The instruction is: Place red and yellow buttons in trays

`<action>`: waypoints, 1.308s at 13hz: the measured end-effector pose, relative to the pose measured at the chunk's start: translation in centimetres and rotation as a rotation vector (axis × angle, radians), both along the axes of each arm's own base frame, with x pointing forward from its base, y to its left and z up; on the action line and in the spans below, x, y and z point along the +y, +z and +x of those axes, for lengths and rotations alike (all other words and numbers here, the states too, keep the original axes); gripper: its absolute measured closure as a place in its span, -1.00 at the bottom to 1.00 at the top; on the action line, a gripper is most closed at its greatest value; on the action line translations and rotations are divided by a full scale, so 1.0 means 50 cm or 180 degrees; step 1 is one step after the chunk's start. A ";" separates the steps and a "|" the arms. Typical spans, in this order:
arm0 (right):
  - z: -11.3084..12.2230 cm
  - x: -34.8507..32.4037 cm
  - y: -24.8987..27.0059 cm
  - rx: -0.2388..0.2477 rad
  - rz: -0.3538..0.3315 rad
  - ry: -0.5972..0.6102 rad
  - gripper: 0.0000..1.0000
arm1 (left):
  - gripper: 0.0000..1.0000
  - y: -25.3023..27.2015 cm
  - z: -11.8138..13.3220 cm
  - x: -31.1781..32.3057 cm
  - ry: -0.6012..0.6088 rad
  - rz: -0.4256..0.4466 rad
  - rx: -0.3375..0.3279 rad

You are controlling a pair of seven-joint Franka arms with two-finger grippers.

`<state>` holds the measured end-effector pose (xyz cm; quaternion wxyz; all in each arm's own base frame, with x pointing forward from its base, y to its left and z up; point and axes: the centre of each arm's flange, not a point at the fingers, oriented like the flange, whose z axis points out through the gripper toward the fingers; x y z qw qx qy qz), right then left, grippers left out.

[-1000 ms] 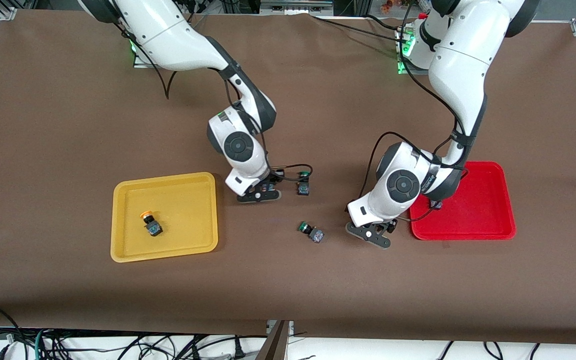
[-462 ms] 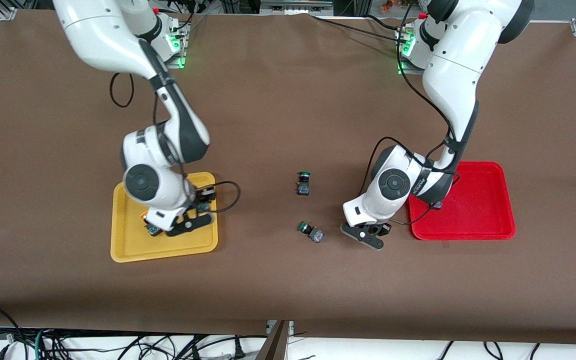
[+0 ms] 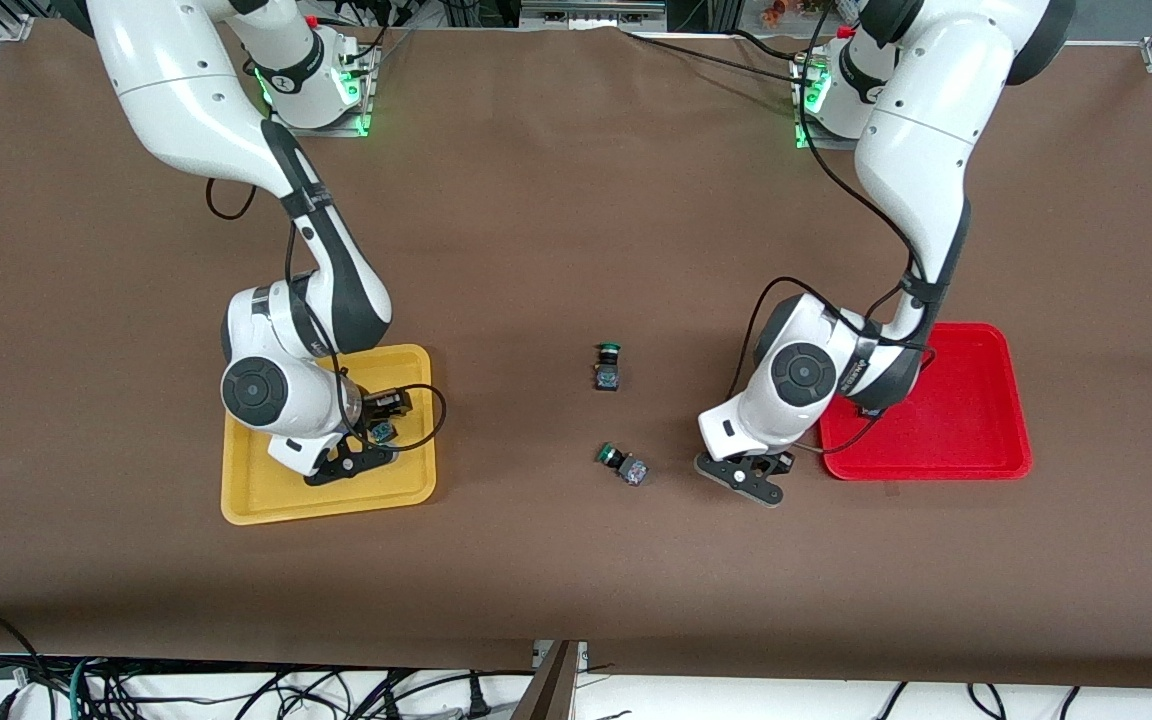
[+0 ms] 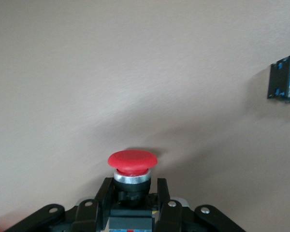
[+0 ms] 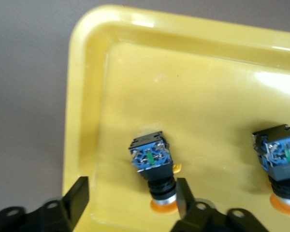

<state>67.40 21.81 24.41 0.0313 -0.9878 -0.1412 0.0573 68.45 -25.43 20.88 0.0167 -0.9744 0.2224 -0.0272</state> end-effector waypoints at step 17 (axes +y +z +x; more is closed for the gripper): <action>-0.177 -0.168 0.589 -0.0016 -0.0088 -0.0340 -1.00 | -0.87 0.263 0.018 0.439 -0.0037 0.0502 0.0391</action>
